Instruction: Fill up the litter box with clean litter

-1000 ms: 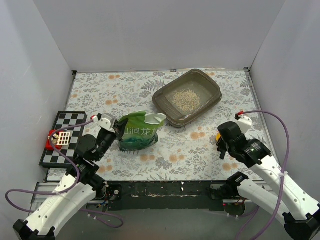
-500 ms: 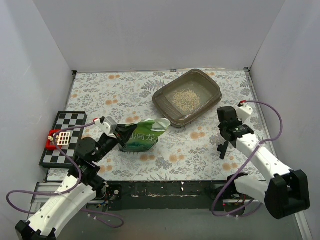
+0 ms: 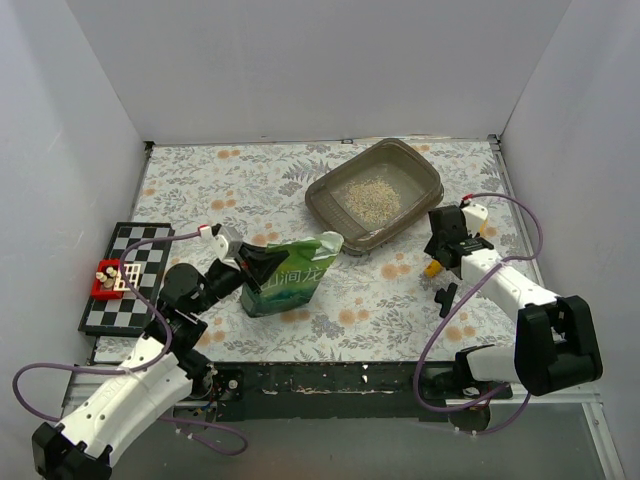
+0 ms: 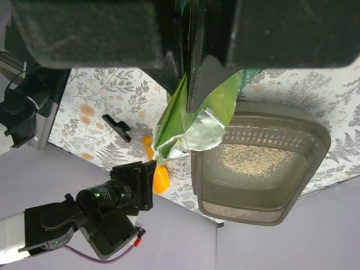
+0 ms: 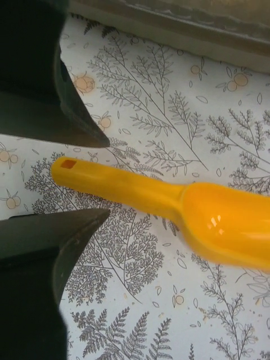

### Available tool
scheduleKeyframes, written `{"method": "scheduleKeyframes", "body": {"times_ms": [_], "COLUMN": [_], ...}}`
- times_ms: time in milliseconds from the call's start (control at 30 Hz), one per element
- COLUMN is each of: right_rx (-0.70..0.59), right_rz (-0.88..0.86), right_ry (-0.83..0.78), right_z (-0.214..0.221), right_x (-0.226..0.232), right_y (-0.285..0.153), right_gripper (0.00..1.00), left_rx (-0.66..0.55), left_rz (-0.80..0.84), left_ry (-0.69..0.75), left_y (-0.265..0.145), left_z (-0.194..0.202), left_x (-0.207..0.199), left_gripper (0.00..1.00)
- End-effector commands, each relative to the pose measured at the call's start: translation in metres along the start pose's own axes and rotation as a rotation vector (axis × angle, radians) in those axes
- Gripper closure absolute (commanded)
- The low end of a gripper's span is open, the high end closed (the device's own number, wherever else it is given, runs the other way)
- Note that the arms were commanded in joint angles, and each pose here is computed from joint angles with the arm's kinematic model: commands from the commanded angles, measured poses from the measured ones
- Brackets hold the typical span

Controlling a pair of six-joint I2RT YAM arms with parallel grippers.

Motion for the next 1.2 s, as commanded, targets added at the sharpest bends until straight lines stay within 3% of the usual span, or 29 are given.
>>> {"method": "scheduleKeyframes", "body": {"times_ms": [0,200,367,467,600,1000,1167], "right_rx": [-0.063,-0.063,-0.143,-0.138,-0.135,-0.221,-0.225], "right_rz": [-0.119,-0.229,-0.564,-0.785,-0.964,-0.975,-0.992], "right_ry": [-0.032,-0.124,-0.265,-0.413,-0.493,-0.486,-0.492], "right_z": [-0.036,-0.064,-0.084,-0.073,-0.056,-0.057,-0.052], "right_x": [0.025,0.036,0.062,0.074,0.075,0.044,0.037], "right_y": [-0.014,-0.051,-0.111,-0.145,-0.175,-0.218,-0.228], "right_gripper": [0.41,0.34,0.34,0.35,0.37,0.37,0.38], "left_rx": [-0.099,-0.078,-0.054,-0.045,-0.033,-0.114,-0.068], "left_rz": [0.13,0.176,0.243,0.38,0.561,0.749,0.859], "left_ry": [0.002,-0.015,0.018,0.054,0.069,0.029,-0.023], "left_y": [0.006,0.009,0.004,-0.002,-0.009,0.038,0.054], "left_z": [-0.038,-0.038,-0.041,-0.044,-0.037,-0.059,-0.065], "left_x": [-0.026,-0.033,-0.045,-0.066,-0.087,-0.088,-0.092], "left_gripper": [1.0,1.0,1.0,1.0,1.0,1.0,1.0]}}
Point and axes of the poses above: each gripper's point midway between its finger pads, its own y axis out along the fingers, its own x axis along the line the jaws close on, z = x × y, the point moved 2 cm from there along -y, back along the fingers, and after that the axes turned 4 degrees about -y, right-handed, at the moved point
